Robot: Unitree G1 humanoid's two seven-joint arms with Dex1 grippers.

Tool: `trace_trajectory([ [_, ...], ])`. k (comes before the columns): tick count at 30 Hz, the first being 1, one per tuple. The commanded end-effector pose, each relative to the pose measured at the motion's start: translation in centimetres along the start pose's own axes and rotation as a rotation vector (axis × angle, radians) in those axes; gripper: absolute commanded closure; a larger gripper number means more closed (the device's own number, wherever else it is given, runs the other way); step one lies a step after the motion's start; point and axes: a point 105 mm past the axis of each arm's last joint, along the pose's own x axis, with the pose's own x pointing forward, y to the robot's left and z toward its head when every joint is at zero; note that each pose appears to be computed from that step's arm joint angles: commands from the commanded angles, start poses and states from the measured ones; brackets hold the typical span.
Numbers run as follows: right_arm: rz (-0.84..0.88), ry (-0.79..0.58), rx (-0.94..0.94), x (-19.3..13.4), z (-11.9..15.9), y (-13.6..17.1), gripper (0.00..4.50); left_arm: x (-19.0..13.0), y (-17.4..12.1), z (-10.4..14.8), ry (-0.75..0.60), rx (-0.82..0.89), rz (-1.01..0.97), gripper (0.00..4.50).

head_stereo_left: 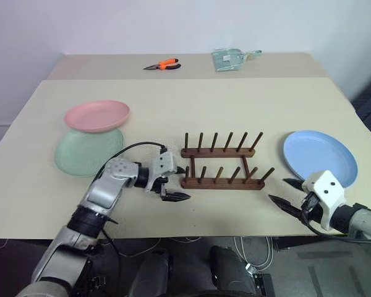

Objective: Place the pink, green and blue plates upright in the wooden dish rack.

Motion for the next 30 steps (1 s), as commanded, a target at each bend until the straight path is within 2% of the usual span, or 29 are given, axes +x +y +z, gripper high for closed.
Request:
trace_trajectory([
  [1,0.021,0.020,-0.035,0.3,-0.1,0.6,3.45,-1.3,-1.9,0.3,-0.006,-0.051,-0.042,1.99],
  [3,0.033,0.029,-0.036,1.0,-0.4,0.9,4.45,-1.3,-3.0,0.1,-0.003,-0.069,-0.049,2.98],
  [5,0.038,0.031,-0.039,2.0,-0.6,1.3,4.50,-0.3,-3.5,0.4,-0.021,-0.071,-0.029,3.98],
  [8,0.026,0.050,-0.049,3.7,-1.2,1.2,4.50,1.6,-3.3,1.5,-0.093,-0.044,0.028,3.98],
  [13,-0.075,0.028,-0.110,6.7,-0.3,-0.4,4.50,3.9,0.6,1.1,-0.078,-0.020,0.295,3.98],
  [18,-0.193,-0.015,-0.146,9.7,1.3,-2.8,4.50,4.3,4.5,1.3,-0.105,-0.061,0.505,3.98],
  [25,-0.237,-0.071,-0.161,12.0,3.4,-5.1,4.50,3.8,6.1,1.3,-0.103,-0.039,0.547,3.98],
  [27,-0.197,-0.093,-0.141,11.8,3.8,-4.7,3.99,3.0,6.2,1.1,-0.108,-0.060,0.547,4.03],
  [30,-0.127,-0.138,-0.139,11.0,4.7,-3.6,2.67,-0.3,6.7,1.5,-0.179,-0.128,0.581,3.14],
])
